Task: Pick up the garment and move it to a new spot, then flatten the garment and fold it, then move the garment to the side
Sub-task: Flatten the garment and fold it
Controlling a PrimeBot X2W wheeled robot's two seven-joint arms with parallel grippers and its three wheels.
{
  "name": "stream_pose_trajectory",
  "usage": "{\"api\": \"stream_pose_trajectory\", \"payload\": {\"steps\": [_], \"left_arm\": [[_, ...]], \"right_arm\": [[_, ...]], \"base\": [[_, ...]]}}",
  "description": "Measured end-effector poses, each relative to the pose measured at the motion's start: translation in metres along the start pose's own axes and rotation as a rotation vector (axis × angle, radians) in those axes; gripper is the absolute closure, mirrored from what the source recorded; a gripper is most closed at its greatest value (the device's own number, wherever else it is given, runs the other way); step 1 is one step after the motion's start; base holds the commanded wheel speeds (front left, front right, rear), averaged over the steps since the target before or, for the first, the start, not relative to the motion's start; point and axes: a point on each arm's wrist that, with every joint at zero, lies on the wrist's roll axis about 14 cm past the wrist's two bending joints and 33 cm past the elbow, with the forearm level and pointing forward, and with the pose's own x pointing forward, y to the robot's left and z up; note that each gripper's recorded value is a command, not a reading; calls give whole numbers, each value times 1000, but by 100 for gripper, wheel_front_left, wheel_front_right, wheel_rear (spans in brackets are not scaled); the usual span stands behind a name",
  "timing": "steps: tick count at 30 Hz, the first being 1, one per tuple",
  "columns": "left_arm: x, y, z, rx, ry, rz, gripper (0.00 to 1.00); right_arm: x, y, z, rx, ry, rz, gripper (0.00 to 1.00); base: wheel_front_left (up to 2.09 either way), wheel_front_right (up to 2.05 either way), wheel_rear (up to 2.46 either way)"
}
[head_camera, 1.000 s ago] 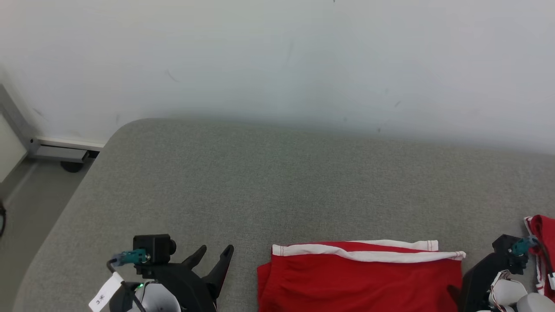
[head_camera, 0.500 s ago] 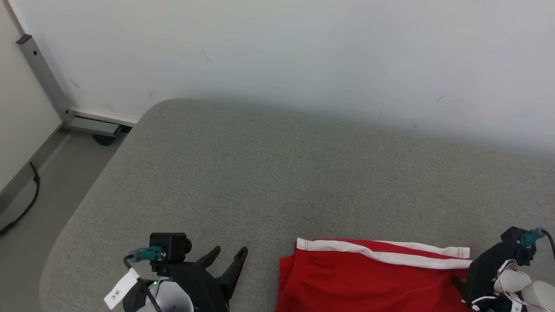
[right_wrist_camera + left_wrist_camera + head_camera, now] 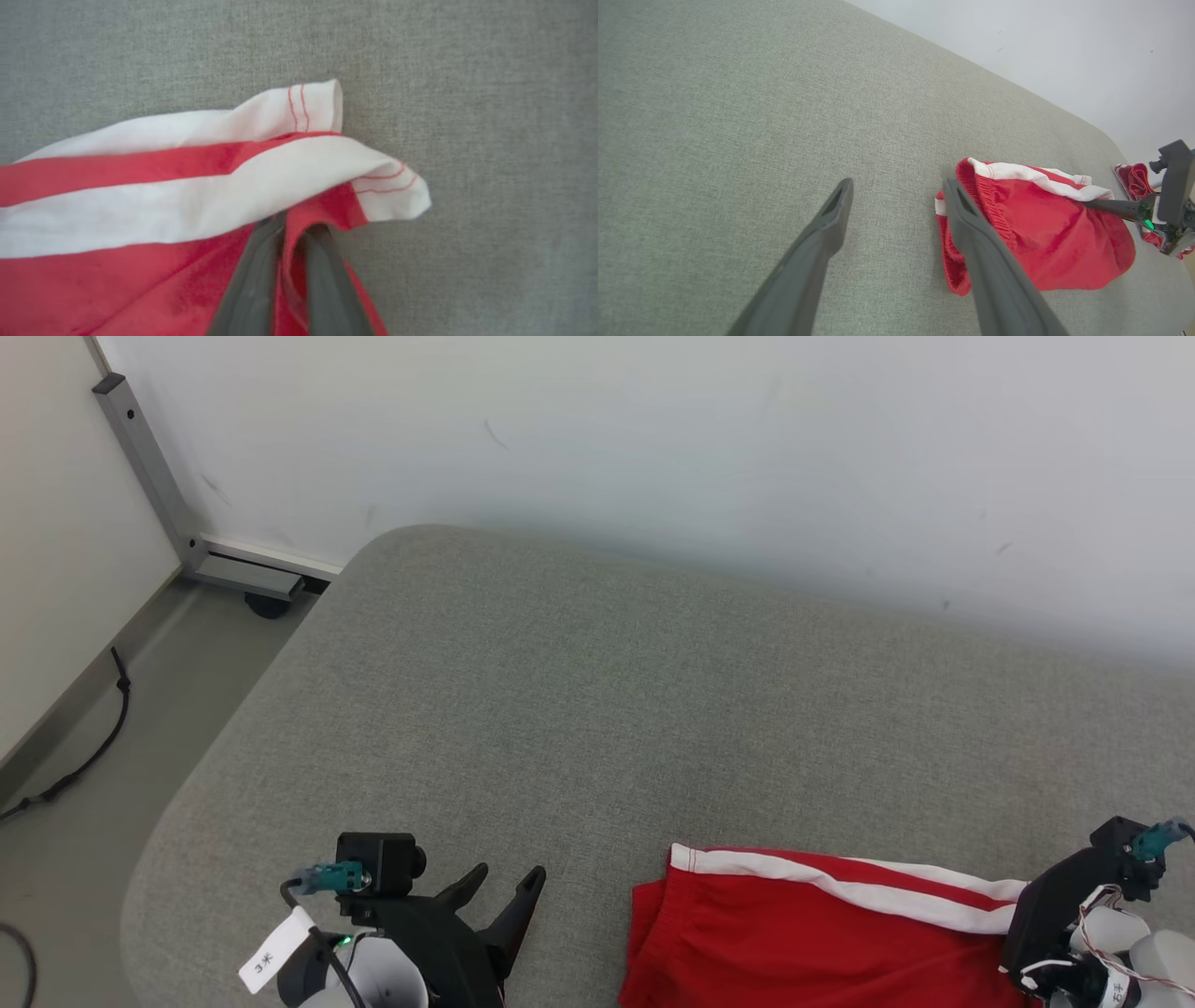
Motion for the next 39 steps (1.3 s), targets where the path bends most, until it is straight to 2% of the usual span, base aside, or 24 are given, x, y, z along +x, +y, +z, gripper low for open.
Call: {"api": "stream_pose_trajectory", "payload": {"steps": [7,15,21,24,29,39], "left_arm": [[-3,2,1,7,-10,4,0],[-8,-6,-5,12,-3,-20,0],[-8,-12,-7,17,-1,-39,0],[-7,-16,-6,23,-2,-50,0],[-6,-22,-4,32,-6,-69,0],[-5,-30,-3,40,-7,-93,0]], "right_arm": [[-6,-10,0,-7,-2,-24,100],[-30,-83,8,-8,-19,-183,100],[-43,-90,19,-15,-57,-195,100],[-47,-75,24,-42,-72,-159,100],[-49,-6,25,-146,-88,2,100],[-71,89,27,-330,-120,214,100]], "base": [[0,0,0],[0,0,0],[0,0,0],[0,0,0],[0,0,0],[0,0,0]]}}
